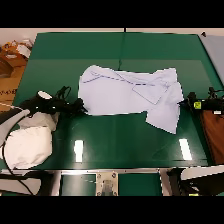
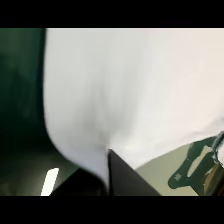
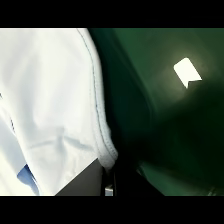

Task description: Fold the shirts.

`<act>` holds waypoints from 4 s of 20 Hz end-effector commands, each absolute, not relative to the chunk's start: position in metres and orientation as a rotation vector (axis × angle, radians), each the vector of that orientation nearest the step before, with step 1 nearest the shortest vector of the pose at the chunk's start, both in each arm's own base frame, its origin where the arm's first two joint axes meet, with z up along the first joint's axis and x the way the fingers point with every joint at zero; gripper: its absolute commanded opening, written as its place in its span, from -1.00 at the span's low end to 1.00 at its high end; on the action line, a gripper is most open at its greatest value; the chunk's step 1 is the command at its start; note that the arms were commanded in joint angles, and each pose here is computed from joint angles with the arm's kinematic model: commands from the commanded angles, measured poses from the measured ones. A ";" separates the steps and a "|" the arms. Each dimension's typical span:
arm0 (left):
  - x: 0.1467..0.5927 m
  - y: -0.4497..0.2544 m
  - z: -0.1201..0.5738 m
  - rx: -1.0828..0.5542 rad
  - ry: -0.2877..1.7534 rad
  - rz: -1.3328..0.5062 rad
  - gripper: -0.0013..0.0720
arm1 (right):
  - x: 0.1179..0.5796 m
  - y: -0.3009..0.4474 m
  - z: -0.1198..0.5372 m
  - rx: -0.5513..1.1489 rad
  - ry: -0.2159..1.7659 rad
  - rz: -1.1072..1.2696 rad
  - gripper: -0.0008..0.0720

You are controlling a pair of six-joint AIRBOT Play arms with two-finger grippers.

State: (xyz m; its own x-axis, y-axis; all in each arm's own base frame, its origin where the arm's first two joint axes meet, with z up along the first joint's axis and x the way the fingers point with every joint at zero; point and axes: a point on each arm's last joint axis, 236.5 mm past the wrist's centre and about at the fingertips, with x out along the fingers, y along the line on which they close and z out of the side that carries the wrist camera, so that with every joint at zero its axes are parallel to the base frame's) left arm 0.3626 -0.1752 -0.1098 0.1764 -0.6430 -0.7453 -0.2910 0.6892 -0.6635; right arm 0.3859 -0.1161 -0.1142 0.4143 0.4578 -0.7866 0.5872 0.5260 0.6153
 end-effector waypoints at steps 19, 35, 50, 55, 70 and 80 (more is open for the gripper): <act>0.227 -0.162 0.555 -0.071 -0.165 -0.764 -0.89 | 0.221 -0.005 0.544 0.164 -0.314 -0.012 -0.91; 0.403 -0.142 0.325 -0.245 0.477 -0.591 -0.89 | 0.371 -0.063 0.337 0.467 0.160 0.072 -0.91; 0.589 -0.125 0.035 -0.594 0.679 -0.369 -0.90 | 0.588 -0.107 -0.003 0.795 0.683 0.025 -0.91; 0.606 -0.122 0.070 -0.575 0.594 -0.375 -0.90 | 0.620 -0.115 0.047 0.763 0.586 0.074 -0.91; 0.510 -0.139 -0.012 -0.413 1.108 -0.481 -0.90 | 0.493 -0.122 -0.034 0.592 1.178 0.096 -0.92; 0.486 -0.161 -0.067 -0.387 1.189 -0.459 -0.89 | 0.456 -0.114 -0.075 0.597 1.295 0.045 -0.91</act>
State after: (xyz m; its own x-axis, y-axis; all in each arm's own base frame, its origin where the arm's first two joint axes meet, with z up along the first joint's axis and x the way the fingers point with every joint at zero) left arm 0.4891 -0.1538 -0.0575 0.3105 -0.5385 -0.7833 0.1324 0.8405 -0.5253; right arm 0.4613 -0.1150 -0.0665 0.3097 0.3644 -0.8782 0.2790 0.8481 0.4503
